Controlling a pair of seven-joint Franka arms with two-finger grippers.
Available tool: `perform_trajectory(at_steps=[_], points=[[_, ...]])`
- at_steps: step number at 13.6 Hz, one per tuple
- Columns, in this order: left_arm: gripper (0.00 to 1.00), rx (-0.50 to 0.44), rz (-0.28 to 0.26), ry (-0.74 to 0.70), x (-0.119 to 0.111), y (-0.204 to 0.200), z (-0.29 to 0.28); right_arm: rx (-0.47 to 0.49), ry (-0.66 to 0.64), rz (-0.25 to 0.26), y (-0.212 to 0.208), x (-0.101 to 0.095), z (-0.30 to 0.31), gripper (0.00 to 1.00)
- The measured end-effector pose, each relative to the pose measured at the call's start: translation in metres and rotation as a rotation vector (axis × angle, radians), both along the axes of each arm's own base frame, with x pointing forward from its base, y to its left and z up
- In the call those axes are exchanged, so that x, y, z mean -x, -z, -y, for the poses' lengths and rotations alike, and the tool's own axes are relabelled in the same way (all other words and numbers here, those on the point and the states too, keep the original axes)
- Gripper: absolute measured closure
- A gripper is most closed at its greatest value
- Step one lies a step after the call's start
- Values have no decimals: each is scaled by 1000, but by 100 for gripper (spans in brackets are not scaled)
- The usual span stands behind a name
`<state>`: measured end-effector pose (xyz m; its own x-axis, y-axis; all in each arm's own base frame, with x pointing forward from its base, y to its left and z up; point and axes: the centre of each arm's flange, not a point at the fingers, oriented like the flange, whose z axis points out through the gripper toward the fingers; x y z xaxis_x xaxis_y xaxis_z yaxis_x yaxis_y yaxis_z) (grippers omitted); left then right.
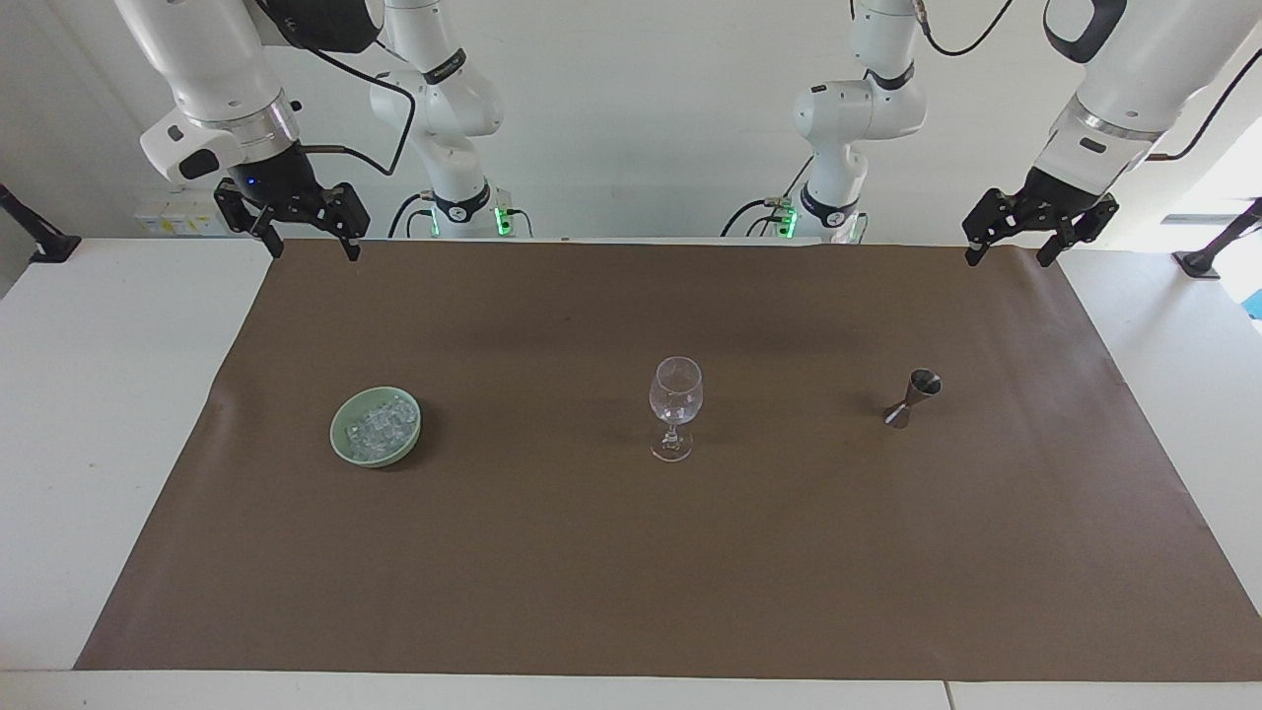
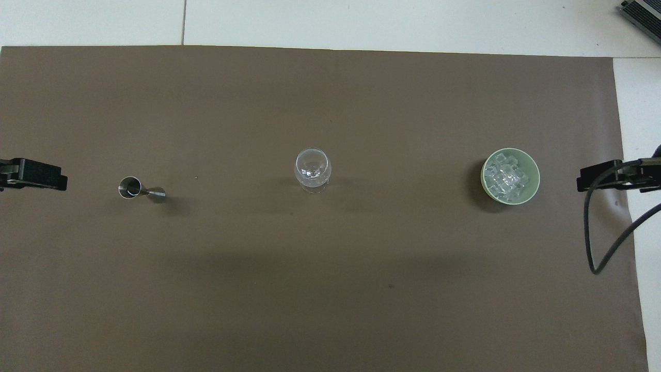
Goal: Pour wine and add ice with both arms
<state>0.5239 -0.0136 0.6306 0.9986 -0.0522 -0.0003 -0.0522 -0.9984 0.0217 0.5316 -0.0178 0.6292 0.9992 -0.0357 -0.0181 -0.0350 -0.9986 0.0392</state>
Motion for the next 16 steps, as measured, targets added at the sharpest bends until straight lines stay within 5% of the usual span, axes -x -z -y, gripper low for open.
perform_trajectory(at_steps=[9, 16], points=[[0, -1, -16, -18, 4, 10, 0, 0, 0, 0, 0, 0, 0, 0], [0, 15, -95, -98, -7, 50, -18, 0, 0, 0, 0, 0, 0, 0]])
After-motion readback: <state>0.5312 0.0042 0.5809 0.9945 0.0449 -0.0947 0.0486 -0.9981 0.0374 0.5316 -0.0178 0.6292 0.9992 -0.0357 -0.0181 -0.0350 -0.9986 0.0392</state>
